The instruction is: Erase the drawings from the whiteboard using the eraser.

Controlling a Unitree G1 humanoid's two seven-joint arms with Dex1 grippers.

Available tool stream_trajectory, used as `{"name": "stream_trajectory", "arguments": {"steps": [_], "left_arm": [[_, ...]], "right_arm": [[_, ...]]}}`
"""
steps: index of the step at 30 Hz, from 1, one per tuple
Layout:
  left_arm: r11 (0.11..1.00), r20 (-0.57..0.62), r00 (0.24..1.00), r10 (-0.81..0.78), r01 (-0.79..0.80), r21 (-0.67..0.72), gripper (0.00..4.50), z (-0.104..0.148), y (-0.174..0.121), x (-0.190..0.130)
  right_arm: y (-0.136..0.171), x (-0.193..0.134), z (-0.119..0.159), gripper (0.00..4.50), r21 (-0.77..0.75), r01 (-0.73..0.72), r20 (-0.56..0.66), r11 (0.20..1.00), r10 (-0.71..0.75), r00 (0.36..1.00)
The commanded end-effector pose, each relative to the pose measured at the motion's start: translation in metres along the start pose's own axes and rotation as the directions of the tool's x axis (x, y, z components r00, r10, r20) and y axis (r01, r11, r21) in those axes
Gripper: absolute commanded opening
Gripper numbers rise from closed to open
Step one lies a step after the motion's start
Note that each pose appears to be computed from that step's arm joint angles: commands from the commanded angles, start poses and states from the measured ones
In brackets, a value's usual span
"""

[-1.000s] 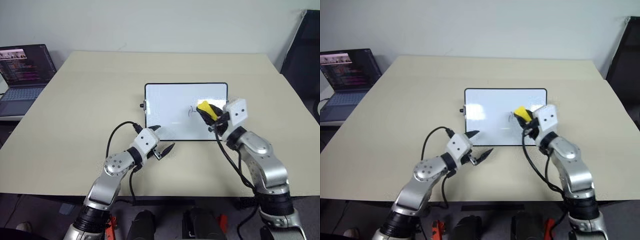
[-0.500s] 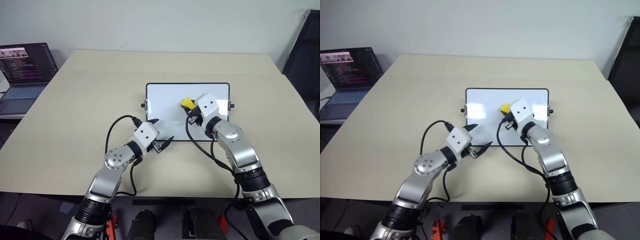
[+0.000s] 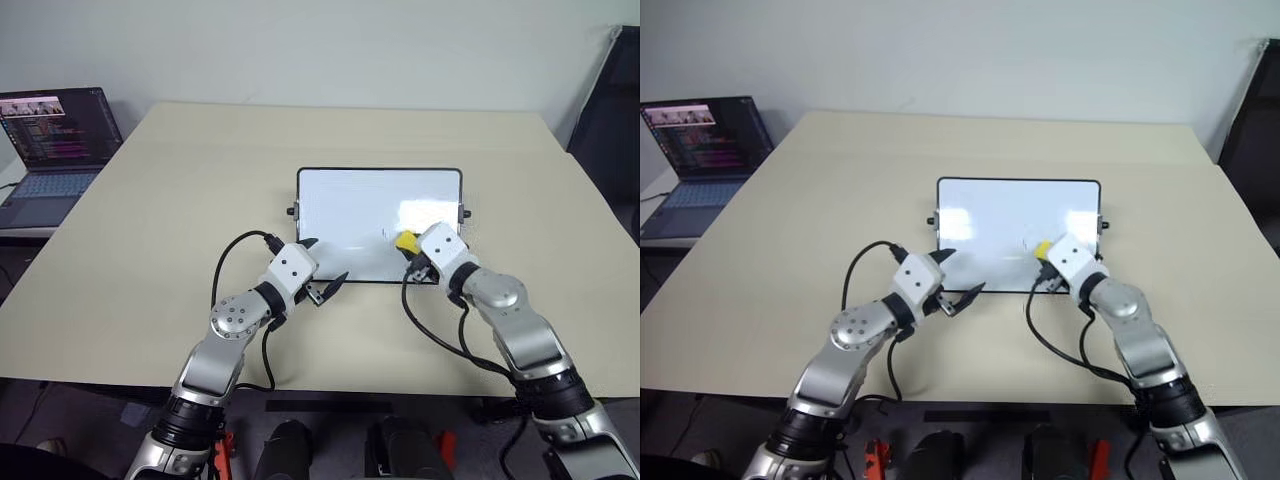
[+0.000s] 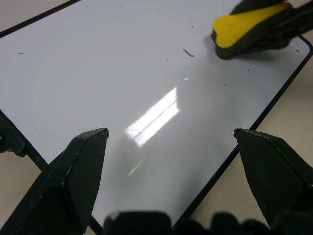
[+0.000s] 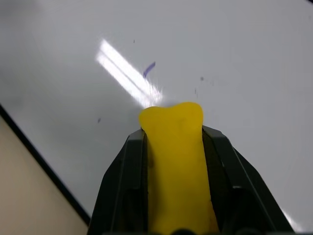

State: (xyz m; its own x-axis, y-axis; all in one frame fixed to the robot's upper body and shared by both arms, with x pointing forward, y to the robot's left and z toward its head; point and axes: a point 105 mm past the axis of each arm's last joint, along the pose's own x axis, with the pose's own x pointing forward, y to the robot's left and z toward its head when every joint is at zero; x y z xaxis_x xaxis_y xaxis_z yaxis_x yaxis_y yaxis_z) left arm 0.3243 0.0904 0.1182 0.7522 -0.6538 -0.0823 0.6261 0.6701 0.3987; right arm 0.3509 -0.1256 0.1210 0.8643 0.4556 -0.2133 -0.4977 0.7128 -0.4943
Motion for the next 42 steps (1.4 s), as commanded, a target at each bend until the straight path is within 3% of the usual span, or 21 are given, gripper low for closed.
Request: {"name": "stream_trajectory", "arguments": {"steps": [1, 9, 13, 16, 21, 35, 37, 42], "left_arm": [[1.0, 0.052, 0.999, 0.005, -0.006, 0.02, 4.5, 0.015, 0.004, 0.001], [1.0, 0.058, 0.998, -0.003, 0.001, 0.022, 4.5, 0.016, 0.004, 0.003], [1.0, 0.054, 0.999, 0.003, -0.005, 0.023, 4.5, 0.016, 0.005, 0.002], [1.0, 0.053, 0.999, 0.01, -0.011, 0.024, 4.5, 0.015, 0.007, 0.0], [1.0, 0.047, 0.999, 0.021, -0.022, 0.019, 4.5, 0.014, 0.006, -0.002], [1.0, 0.058, 0.998, 0.0, 0.0, 0.011, 4.5, 0.017, 0.002, 0.004], [1.0, 0.061, 0.998, -0.004, 0.003, 0.01, 4.5, 0.017, 0.002, 0.005], [1.0, 0.087, 0.996, -0.028, 0.027, 0.003, 4.5, 0.022, -0.003, 0.01]], "right_arm": [[-0.009, 0.002, -0.007, 1.18, 0.071, 0.051, -0.031, 0.996, -0.049, 0.998], [-0.005, 0.025, 0.068, 1.18, 0.093, 0.04, 0.27, 0.995, -0.064, 0.961], [0.005, 0.032, 0.09, 1.18, 0.082, 0.001, 0.354, 0.997, -0.03, 0.935], [0.014, 0.039, 0.078, 1.18, 0.037, -0.023, 0.29, 0.999, 0.012, 0.957], [0.01, 0.041, 0.021, 1.18, -0.04, -0.031, 0.035, 0.999, 0.032, 0.999], [-0.029, -0.005, -0.037, 1.18, -0.053, 0.078, -0.136, 0.996, -0.085, 0.987], [-0.031, -0.01, -0.036, 1.18, -0.034, 0.093, -0.122, 0.995, -0.097, 0.988], [-0.032, -0.019, 0.02, 1.18, 0.125, 0.12, 0.159, 0.985, -0.139, 0.977]]}}
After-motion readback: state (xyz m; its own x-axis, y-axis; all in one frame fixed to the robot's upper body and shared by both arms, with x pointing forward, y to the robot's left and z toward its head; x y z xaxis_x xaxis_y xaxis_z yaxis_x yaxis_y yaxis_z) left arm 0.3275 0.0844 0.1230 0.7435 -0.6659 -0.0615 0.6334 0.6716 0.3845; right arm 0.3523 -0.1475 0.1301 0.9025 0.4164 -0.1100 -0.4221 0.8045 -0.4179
